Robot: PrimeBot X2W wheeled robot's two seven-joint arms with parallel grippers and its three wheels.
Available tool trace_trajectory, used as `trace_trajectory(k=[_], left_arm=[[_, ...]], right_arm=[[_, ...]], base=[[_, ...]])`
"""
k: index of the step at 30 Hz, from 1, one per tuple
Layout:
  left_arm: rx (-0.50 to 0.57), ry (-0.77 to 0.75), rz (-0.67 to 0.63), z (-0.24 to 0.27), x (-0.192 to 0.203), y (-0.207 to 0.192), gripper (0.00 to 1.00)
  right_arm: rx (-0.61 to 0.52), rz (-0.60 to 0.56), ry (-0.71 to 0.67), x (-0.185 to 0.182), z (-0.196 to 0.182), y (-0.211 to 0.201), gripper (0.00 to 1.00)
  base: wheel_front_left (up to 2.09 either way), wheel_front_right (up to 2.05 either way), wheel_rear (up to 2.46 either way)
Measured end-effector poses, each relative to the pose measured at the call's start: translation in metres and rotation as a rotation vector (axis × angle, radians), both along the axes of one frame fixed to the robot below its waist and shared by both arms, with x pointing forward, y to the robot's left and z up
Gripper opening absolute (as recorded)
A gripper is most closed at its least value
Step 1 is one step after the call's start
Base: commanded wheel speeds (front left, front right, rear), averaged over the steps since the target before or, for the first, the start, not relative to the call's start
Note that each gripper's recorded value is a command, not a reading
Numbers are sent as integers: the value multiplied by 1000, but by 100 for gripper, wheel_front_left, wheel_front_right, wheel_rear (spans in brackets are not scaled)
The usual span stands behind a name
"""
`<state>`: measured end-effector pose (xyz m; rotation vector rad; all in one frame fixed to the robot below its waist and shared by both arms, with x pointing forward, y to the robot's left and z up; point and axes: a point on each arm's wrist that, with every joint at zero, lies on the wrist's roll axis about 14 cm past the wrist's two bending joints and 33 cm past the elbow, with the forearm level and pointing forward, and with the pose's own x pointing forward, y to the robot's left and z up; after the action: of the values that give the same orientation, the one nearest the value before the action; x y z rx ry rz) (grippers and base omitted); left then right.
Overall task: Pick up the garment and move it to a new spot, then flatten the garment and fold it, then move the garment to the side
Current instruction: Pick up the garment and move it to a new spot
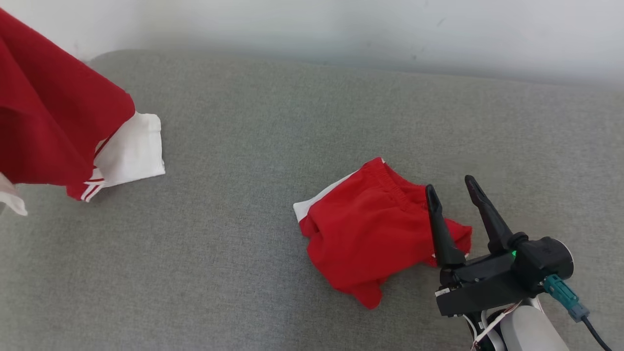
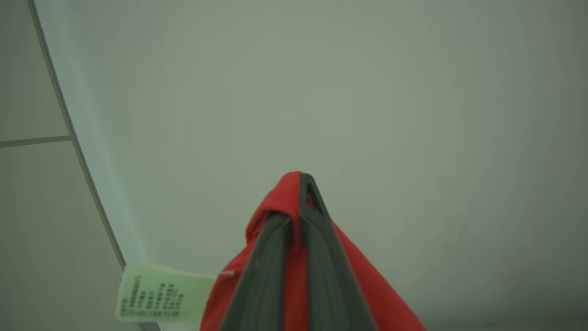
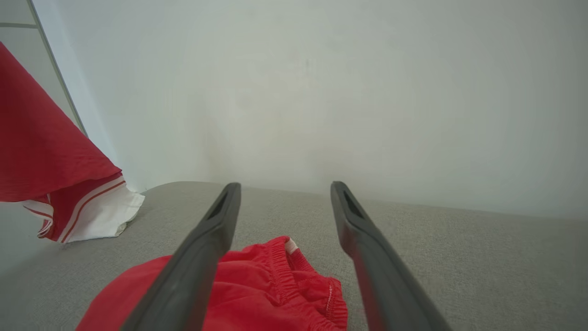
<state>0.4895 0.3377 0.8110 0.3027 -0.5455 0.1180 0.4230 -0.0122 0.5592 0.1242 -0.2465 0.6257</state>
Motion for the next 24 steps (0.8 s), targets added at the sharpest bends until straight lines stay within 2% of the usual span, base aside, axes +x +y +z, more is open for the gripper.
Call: trace_trajectory(k=[8,13,16,24], left_arm=[[-5,67,136,-32,1,50,0],[27,74,216,-34,-4,73,0],[31,70,207,-36,0,70,0],[-15,155,145,-86,24,47,0]], right_arm=[[-15,39,9,9,-11,8,100],[-21,39,9,12,-15,6,100],[-30,36,9,14,-18,3,100],[-47,32,12,17,-23,-1,100]], base=[[0,0,0],[0,0,0],[0,0,0],[0,0,0]])
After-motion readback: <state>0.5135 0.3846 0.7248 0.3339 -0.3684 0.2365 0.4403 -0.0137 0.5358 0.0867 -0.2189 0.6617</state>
